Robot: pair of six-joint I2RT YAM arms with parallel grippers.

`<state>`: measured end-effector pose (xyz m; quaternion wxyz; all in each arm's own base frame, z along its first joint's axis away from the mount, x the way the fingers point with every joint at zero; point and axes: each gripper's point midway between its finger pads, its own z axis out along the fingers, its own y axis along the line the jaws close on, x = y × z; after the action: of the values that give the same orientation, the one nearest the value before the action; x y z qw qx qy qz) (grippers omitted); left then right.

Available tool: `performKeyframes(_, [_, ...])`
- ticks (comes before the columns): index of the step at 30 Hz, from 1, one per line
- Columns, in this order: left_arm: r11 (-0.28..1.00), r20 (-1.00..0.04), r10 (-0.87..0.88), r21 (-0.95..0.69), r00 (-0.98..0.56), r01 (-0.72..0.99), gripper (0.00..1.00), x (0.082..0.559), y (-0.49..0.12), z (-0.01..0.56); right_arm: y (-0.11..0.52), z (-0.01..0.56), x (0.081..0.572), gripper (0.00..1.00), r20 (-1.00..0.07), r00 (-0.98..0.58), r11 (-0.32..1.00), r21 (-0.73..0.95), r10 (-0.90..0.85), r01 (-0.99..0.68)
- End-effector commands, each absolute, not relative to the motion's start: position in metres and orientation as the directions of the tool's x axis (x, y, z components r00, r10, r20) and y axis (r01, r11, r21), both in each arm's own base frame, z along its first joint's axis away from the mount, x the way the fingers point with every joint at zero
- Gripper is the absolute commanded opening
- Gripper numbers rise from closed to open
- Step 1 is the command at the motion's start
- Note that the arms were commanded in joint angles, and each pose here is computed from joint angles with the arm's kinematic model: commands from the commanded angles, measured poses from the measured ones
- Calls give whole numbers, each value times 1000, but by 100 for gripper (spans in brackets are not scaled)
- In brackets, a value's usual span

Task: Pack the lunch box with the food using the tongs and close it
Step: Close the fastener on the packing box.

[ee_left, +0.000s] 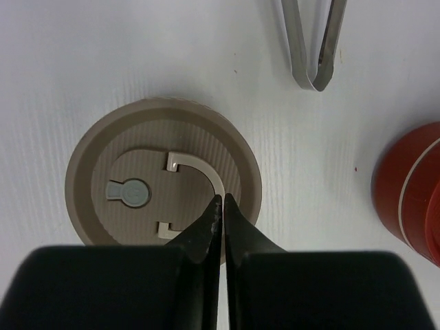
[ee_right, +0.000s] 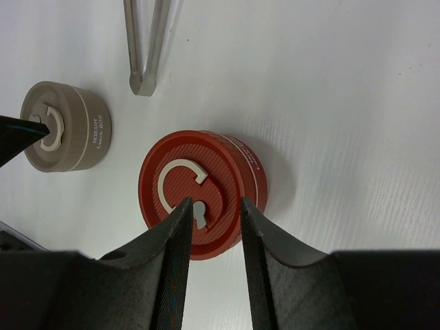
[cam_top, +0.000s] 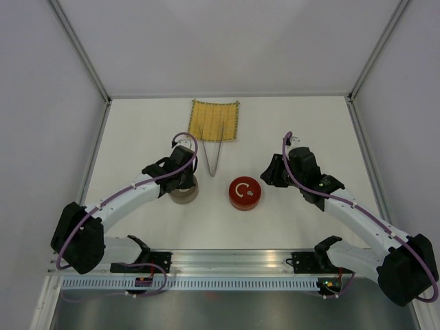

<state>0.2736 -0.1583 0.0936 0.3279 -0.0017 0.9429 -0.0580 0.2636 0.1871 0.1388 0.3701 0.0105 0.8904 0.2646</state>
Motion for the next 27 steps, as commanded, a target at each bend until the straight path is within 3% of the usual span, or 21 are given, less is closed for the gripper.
performKeyframes(1, [985,-595,-30,-154,-803,77,4,269,-169,82,188,140,268,40,-662,-713,859,482,231,-170])
performKeyframes(6, [990,-573,-37,-134,-818,50,3,262,-162,69,187,140,267,40,-662,-713,861,480,230,-167])
performKeyframes(15, [988,-659,-66,-148,-749,43,9,273,-158,109,190,151,268,40,-673,-707,855,481,217,-195])
performKeyframes(17, [987,-689,-76,-153,-721,42,16,274,-154,127,199,157,269,38,-681,-708,846,477,186,-237])
performKeyframes(21, [985,-739,-99,-166,-666,37,30,275,-146,162,220,158,266,18,-696,-711,862,418,102,-286])
performKeyframes(22, [984,-746,-109,-173,-657,33,43,274,-145,167,225,160,266,15,-699,-709,862,412,91,-296])
performKeyframes(24, [981,-756,-131,-193,-641,28,52,270,-141,175,235,151,262,5,-688,-723,865,397,59,-307])
performKeyframes(27, [979,-740,-161,-206,-653,-8,56,267,-134,163,245,138,260,1,-679,-733,879,363,23,-309])
